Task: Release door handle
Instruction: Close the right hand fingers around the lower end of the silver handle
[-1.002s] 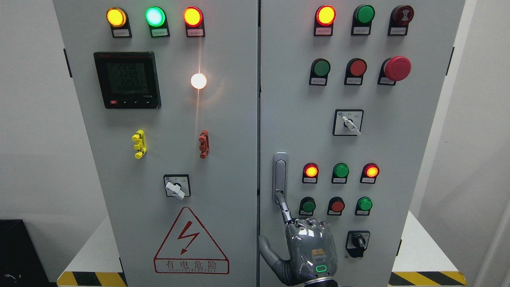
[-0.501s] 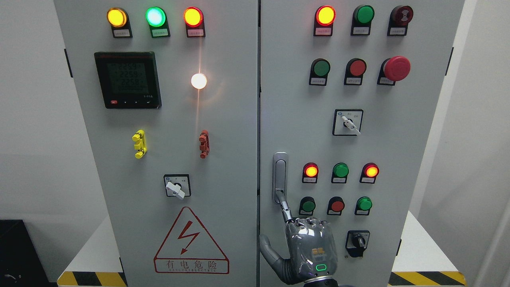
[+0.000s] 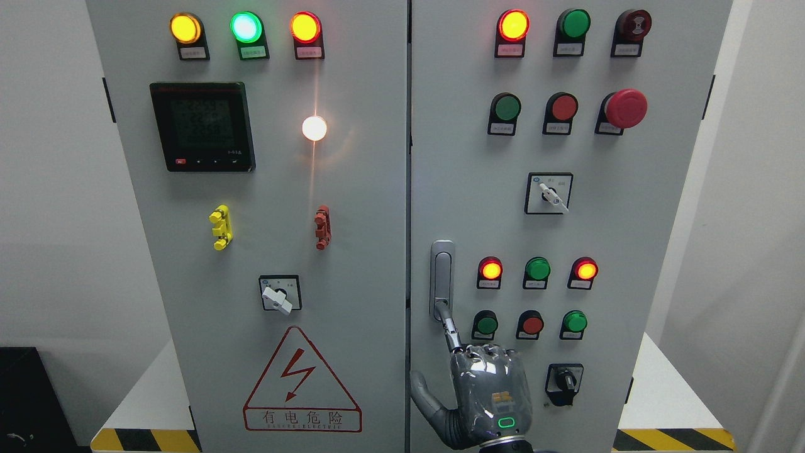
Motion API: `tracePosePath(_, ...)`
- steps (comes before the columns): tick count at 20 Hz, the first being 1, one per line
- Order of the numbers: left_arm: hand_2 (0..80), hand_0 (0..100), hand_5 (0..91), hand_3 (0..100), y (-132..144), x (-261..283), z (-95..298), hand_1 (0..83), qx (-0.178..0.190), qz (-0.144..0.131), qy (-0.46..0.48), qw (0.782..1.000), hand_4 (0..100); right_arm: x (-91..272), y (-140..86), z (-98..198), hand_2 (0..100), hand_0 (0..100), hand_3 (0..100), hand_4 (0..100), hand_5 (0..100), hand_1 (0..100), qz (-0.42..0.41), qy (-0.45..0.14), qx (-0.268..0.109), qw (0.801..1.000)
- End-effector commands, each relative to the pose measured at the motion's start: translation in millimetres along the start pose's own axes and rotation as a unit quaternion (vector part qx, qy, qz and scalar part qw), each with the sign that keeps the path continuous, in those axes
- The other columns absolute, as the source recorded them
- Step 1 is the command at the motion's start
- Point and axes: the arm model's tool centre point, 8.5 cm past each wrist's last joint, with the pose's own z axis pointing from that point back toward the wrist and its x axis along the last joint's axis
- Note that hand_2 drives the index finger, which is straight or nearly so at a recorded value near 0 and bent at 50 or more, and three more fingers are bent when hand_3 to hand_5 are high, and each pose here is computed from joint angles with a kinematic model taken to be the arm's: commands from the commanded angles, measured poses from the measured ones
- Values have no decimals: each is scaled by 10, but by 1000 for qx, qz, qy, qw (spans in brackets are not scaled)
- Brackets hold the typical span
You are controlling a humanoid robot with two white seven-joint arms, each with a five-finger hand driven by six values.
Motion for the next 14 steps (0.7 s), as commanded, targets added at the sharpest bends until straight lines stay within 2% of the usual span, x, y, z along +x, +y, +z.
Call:
tracePosePath(1,0,120,0,0,-1,-107,10,556,0,1,8,1000,0,-15,61,5,74,388,1000,1000,1000,245,1,1,10,1000)
tracePosePath(14,0,120,0,0,-1,-107,10,556,0,1,8,1000,0,-6,112,21,79,396,1000,1000,1000,246,-1,2,25,1000)
